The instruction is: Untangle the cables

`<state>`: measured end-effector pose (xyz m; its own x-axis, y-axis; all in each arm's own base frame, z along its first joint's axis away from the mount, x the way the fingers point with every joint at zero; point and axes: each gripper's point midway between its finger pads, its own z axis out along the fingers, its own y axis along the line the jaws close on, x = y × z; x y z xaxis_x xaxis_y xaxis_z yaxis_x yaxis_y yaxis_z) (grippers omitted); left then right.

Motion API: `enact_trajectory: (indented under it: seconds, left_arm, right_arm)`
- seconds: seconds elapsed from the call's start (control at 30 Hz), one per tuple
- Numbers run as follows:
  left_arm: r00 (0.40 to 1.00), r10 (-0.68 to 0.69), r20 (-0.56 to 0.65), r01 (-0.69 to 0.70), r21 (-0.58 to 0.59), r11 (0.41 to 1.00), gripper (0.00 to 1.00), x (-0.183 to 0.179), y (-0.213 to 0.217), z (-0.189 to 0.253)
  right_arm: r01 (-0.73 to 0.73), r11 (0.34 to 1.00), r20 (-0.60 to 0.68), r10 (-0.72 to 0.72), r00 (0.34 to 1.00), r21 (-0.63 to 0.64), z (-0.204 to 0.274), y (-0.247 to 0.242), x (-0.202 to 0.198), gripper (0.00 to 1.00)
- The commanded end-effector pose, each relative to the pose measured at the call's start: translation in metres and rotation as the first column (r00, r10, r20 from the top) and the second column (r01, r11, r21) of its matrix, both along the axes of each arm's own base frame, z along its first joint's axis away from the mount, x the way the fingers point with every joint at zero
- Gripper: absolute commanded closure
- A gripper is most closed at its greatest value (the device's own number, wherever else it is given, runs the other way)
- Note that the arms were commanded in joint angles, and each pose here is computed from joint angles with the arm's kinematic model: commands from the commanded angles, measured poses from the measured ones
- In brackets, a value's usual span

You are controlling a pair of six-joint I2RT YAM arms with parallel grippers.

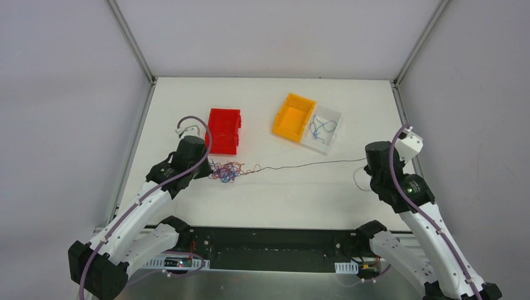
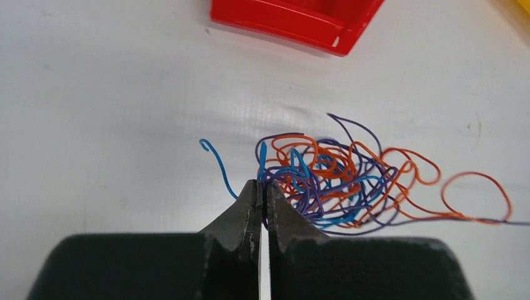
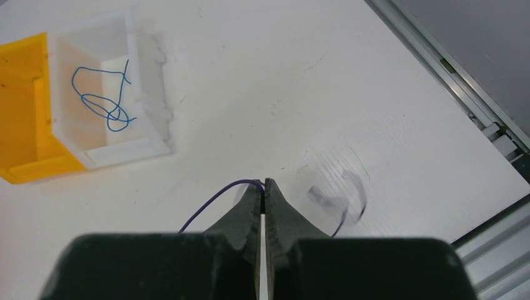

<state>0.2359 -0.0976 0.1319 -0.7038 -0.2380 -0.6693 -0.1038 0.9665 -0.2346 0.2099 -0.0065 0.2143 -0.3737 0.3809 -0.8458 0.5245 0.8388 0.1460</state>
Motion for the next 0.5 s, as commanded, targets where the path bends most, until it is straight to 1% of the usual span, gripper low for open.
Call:
enact_trajectory:
  seconds: [0.0, 0.07, 0.17, 0.27, 0.33, 0.37, 0.47]
  left_arm:
    - [0.987, 0.152, 0.047, -0.155, 0.063, 0.986, 1.00, -0.011, 0.038, 0.009]
    - [0.995, 0.069, 0.069, -0.070, 0.007, 0.998, 1.00, -0.009, 0.022, 0.017]
    - [0.996, -0.052, 0.071, 0.056, -0.066, 0.996, 1.00, -0.010, -0.003, 0.022]
    - [0.991, -0.127, 0.051, 0.132, -0.110, 0.985, 1.00, -0.012, -0.019, 0.024]
    - [0.978, -0.199, 0.061, 0.206, -0.153, 0.966, 1.00, -0.013, -0.034, 0.029]
    - [0.970, -0.235, 0.068, 0.243, -0.176, 0.954, 1.00, -0.014, -0.042, 0.031]
    - [0.947, -0.303, 0.105, 0.319, -0.218, 0.922, 1.00, -0.015, -0.057, 0.041]
  right_arm:
    - [-0.042, 0.999, -0.011, 0.042, 0.999, 0.010, 0.009, 0.000, -0.005, 1.00]
    - [-0.205, 0.972, -0.025, 0.209, 0.978, 0.115, -0.003, 0.034, -0.002, 1.00]
    - [-0.386, 0.883, -0.009, 0.403, 0.915, 0.269, -0.017, 0.081, -0.004, 1.00]
    - [-0.490, 0.787, 0.005, 0.527, 0.850, 0.375, -0.026, 0.115, -0.006, 0.99]
    - [-0.526, 0.732, -0.006, 0.586, 0.810, 0.433, -0.031, 0.132, -0.010, 0.93]
    - [-0.541, 0.709, -0.016, 0.613, 0.790, 0.452, -0.034, 0.139, -0.011, 0.87]
    - [-0.571, 0.666, -0.039, 0.667, 0.744, 0.480, -0.038, 0.150, -0.014, 0.44]
